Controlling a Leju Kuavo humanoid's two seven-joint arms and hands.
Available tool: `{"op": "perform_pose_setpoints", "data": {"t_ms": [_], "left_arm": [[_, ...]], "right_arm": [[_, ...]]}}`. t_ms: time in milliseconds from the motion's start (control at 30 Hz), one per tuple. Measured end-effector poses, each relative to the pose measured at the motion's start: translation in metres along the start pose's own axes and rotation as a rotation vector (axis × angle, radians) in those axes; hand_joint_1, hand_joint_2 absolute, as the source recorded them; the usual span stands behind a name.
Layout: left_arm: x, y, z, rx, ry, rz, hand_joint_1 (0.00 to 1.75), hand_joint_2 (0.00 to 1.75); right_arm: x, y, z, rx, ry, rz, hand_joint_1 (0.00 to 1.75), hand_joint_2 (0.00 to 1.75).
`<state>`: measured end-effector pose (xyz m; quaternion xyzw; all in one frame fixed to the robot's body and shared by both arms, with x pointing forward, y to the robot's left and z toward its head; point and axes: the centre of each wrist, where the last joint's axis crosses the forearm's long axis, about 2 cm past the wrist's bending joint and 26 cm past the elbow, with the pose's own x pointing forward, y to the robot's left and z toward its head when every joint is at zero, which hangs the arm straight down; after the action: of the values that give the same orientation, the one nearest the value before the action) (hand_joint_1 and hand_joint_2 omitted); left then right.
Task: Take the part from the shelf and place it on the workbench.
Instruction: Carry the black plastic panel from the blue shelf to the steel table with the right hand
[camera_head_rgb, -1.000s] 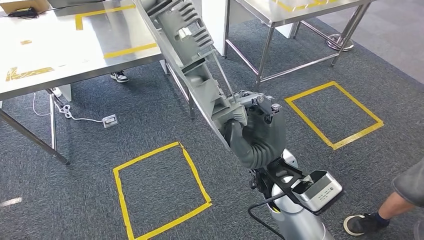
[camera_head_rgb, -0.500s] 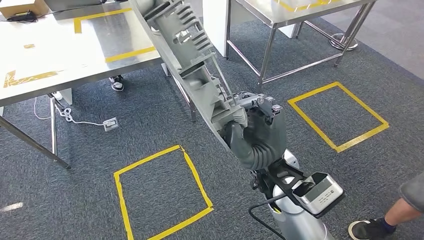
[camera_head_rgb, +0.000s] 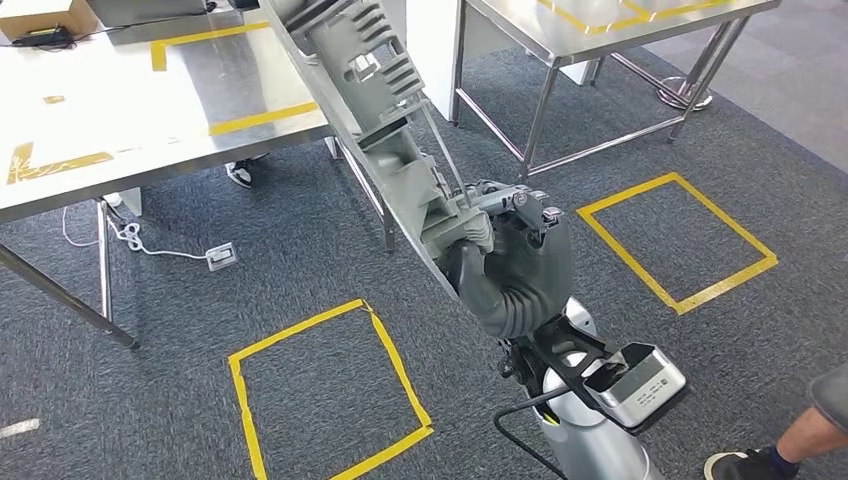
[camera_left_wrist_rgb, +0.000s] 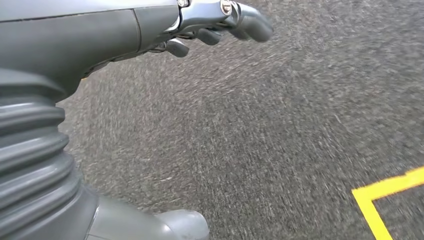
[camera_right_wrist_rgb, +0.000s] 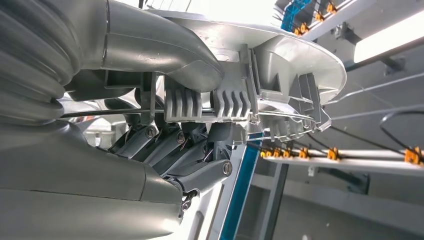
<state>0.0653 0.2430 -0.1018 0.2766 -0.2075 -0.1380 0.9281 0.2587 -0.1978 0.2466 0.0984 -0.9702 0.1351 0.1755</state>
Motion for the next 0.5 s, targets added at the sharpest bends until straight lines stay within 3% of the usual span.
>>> {"op": "perform_pose_setpoints", "data": {"t_ms": [500], "left_arm": [[0.0018,0.0005,-0.0007,0.004,0.004,0.013,0.0,1.75]], "right_arm": [[-0.0003,-0.0003,-0.0001,-0.012,0.0,0.006,1.66,1.75]]}}
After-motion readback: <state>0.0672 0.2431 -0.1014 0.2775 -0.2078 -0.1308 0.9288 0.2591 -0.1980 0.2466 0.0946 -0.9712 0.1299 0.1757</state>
